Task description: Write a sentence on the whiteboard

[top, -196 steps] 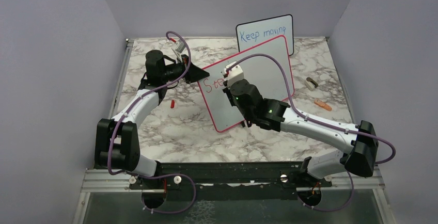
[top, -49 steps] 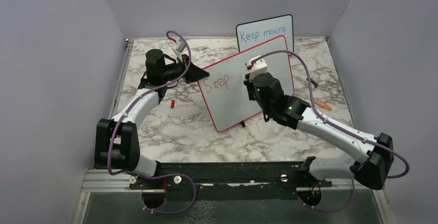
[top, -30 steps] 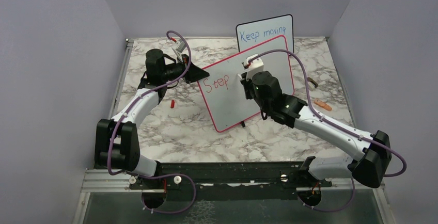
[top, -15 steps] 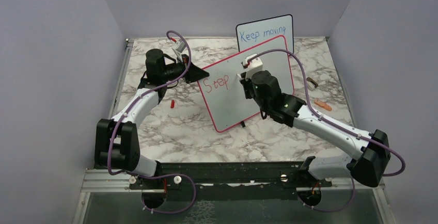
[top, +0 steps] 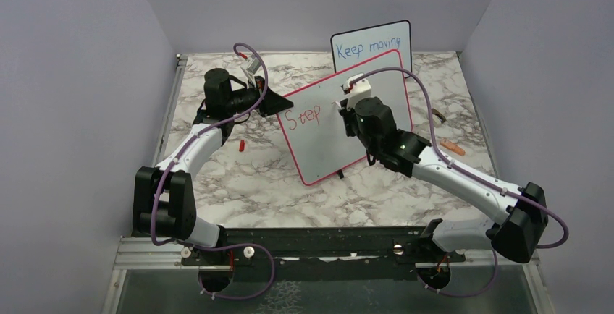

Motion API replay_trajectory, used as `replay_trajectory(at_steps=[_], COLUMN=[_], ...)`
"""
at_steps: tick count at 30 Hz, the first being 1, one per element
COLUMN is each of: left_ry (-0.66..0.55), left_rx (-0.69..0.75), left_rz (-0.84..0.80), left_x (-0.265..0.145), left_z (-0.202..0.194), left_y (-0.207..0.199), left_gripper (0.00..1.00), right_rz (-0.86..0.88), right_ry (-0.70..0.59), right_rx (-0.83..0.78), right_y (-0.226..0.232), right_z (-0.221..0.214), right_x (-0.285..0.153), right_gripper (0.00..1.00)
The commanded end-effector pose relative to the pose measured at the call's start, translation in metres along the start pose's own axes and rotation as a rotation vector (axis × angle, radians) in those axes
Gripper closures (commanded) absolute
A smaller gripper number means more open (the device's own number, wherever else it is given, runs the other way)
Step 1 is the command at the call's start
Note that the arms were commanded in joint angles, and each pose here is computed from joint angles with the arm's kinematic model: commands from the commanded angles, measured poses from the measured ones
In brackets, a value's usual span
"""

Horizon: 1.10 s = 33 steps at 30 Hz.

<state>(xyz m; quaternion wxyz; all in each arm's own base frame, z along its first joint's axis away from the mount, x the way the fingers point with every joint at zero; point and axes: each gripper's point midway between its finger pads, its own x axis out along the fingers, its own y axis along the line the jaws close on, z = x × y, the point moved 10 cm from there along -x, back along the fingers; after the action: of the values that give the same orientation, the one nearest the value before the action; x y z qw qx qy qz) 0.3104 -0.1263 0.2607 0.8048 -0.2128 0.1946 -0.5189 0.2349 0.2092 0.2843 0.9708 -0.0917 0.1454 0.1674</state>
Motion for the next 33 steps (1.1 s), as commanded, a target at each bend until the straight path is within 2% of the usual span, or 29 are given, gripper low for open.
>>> replay_trajectory(at_steps=[1, 16, 33], left_ry=[0.083, 0.08, 0.079], left_rx=[-0.037, -0.036, -0.037], left_rz=[-0.014, -0.011, -0.013], left_x=[0.005, 0.004, 0.004], left_z=[-0.021, -0.02, -0.02], left_y=[0.004, 0.004, 0.004], left_gripper=[1.0, 1.0, 1.0], right_rz=[-0.028, 0.067, 0.024], right_ry=[-0.028, -0.069, -0.1], right_rx=[0.014, 0.037, 0.043], right_y=[-0.007, -0.002, -0.004], right_z=[0.007, 0.02, 0.024], right_x=[-0.003, -0.008, -0.003], right_gripper=[1.0, 1.0, 1.0])
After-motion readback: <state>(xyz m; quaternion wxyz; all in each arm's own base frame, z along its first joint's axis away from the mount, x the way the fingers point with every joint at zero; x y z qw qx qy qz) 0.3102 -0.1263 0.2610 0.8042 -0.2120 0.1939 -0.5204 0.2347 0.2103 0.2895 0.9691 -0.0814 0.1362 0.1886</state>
